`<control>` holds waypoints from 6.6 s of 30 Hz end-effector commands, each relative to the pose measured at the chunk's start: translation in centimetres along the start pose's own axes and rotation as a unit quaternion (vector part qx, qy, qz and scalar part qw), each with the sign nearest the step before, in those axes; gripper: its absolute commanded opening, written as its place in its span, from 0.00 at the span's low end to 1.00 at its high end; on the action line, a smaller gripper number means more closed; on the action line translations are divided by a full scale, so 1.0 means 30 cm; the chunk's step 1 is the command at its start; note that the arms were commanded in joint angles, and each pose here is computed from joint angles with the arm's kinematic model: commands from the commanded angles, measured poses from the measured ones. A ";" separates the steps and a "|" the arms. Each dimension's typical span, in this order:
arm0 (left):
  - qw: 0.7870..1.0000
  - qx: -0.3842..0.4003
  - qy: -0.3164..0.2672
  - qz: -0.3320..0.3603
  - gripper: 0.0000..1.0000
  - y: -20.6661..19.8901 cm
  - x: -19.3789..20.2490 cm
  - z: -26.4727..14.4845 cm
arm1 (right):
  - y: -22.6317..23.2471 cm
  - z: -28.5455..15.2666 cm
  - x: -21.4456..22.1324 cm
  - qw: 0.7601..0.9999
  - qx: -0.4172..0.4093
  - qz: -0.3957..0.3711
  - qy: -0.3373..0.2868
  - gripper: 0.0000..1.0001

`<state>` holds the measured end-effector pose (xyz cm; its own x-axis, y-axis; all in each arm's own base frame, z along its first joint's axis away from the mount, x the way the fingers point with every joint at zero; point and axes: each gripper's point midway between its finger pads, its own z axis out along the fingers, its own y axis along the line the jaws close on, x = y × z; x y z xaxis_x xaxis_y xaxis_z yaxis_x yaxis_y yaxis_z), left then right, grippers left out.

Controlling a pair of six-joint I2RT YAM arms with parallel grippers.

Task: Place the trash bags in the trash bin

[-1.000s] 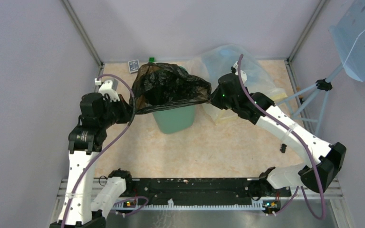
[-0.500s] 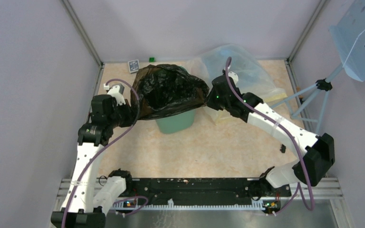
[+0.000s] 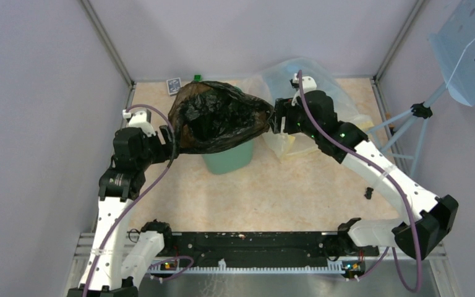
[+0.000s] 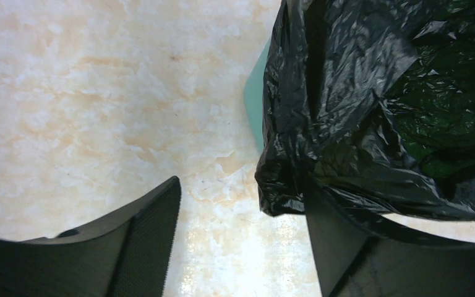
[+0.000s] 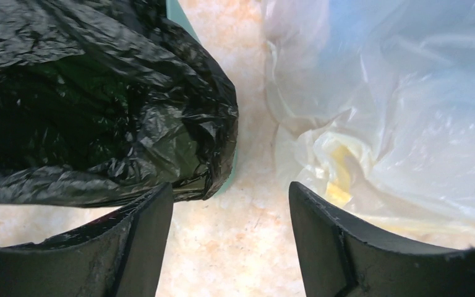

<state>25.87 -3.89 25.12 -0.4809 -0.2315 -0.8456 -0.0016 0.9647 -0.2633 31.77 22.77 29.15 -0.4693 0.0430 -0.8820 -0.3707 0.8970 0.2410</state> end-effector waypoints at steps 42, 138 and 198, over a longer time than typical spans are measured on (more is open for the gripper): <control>0.994 0.012 -0.099 0.039 0.00 -0.047 -0.311 0.141 | 0.263 0.287 -0.353 0.960 -0.149 -0.235 -0.018 0.00; 0.876 0.170 0.026 -0.451 0.64 -0.216 0.104 0.005 | 0.116 0.058 0.065 0.900 -0.259 0.352 0.003 0.60; 0.943 -0.025 0.008 -0.332 0.41 0.050 0.294 0.168 | 0.004 0.022 0.028 0.997 -0.052 0.061 -0.014 0.52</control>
<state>25.60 -6.82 13.01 -0.4221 -0.8159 -0.3951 -0.3573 0.5503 -0.7547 32.12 23.51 22.12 -0.6435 0.3510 -0.6802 -0.2629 0.7332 0.6271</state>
